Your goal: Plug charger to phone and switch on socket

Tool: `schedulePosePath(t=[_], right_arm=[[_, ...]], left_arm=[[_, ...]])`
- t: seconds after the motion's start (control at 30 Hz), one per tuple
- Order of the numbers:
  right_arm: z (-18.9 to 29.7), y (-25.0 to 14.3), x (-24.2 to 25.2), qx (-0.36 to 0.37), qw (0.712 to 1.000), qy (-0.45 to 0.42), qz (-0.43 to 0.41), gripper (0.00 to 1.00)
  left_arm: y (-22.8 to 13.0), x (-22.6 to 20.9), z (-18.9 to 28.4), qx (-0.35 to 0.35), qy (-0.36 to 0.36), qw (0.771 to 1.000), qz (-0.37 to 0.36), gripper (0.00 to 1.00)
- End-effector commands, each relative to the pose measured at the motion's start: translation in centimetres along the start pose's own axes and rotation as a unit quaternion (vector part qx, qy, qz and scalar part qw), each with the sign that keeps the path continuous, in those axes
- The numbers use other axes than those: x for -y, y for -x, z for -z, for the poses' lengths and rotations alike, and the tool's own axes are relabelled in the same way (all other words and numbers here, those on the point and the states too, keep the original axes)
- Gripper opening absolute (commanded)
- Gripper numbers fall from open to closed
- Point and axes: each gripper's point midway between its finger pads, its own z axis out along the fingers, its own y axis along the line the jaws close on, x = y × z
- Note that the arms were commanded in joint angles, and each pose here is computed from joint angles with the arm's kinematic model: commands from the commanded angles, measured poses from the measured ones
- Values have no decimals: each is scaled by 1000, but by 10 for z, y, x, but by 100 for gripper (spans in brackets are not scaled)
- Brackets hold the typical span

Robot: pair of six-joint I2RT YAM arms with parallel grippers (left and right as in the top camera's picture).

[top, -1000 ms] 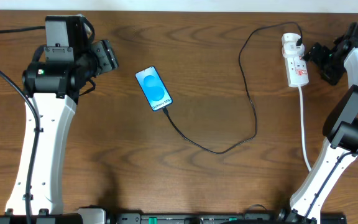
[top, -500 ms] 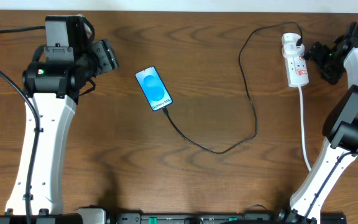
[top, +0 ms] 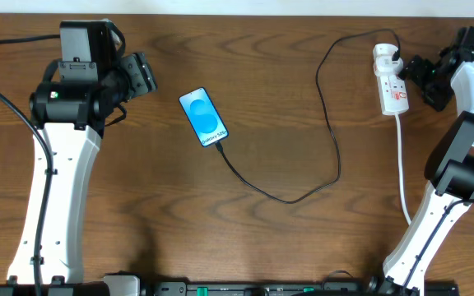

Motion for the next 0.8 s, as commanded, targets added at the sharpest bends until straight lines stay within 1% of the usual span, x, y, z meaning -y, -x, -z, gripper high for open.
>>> schedulePosePath(t=[0.0, 0.77], right_arm=[[-5, -4, -3, -4, 1000, 1, -1, 99], [-5, -1, -4, 0, 1000, 7, -19, 98]], left_arm=[[1, -4, -3, 0, 9, 1000, -3, 73], [1, -4, -3, 0, 9, 1000, -3, 73]])
